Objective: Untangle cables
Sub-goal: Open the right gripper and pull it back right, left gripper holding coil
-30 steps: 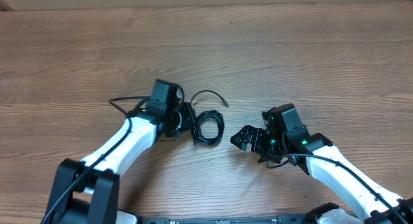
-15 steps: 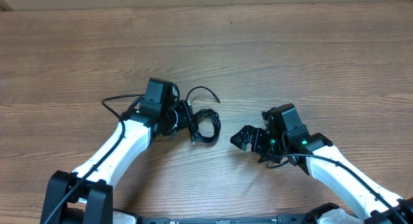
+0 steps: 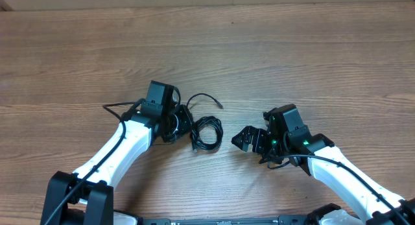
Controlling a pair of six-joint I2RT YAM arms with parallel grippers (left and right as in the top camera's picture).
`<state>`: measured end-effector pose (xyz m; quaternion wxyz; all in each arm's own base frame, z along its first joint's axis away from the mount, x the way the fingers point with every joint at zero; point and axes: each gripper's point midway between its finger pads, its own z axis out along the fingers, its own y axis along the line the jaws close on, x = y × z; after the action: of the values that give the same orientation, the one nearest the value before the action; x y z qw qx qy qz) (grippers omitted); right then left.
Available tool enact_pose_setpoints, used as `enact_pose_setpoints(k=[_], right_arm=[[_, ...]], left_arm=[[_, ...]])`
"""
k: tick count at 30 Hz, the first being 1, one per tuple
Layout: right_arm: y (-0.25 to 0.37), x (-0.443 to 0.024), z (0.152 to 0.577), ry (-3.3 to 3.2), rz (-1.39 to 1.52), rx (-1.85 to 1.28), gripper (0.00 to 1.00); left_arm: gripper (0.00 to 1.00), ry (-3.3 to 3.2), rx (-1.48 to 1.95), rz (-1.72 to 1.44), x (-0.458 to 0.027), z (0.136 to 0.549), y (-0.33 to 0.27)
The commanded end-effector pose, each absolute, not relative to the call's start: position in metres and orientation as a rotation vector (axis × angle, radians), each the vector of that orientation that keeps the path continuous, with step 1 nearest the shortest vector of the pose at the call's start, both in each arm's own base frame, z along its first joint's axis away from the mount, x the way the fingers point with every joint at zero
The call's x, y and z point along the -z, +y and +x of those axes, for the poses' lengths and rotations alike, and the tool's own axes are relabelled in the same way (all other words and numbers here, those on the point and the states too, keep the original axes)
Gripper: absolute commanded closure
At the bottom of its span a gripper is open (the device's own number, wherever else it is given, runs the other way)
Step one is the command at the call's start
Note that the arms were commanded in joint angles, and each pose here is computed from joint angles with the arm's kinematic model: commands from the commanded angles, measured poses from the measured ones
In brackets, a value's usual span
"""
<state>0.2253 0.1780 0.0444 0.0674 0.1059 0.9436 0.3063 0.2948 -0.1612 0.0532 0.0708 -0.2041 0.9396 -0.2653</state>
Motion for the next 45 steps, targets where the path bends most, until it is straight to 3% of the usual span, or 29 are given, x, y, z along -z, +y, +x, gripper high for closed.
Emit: enact_pose_setpoints(k=[1, 13, 24, 28, 38, 45], right_arm=[[0.181, -0.052, 0.230, 2.818, 0.310, -0.943, 0.00], [0.195, -0.074, 0.261, 2.640, 0.227, -1.025, 0.00], [0.202, -0.085, 0.269, 2.606, 0.489, -1.155, 0.01], [0.205, -0.087, 0.266, 2.616, 0.554, -1.204, 0.16], [0.212, -0.091, 0.258, 2.644, 0.605, -1.298, 0.41], [0.214, -0.093, 0.254, 2.657, 0.672, -1.344, 0.49]], left_arm=[[0.96, 2.798, 0.684, -0.663, -0.053, 0.298, -0.147], [0.96, 2.774, 0.638, -0.807, -0.050, 0.299, -0.140], [0.96, 2.768, 0.617, -0.814, -0.049, 0.299, -0.137], [0.96, 2.784, 0.608, -0.828, -0.047, 0.295, -0.136], [0.96, 2.789, 0.548, -1.172, -0.040, 0.276, -0.128], [0.96, 2.785, 0.534, -1.243, -0.038, 0.271, -0.127]])
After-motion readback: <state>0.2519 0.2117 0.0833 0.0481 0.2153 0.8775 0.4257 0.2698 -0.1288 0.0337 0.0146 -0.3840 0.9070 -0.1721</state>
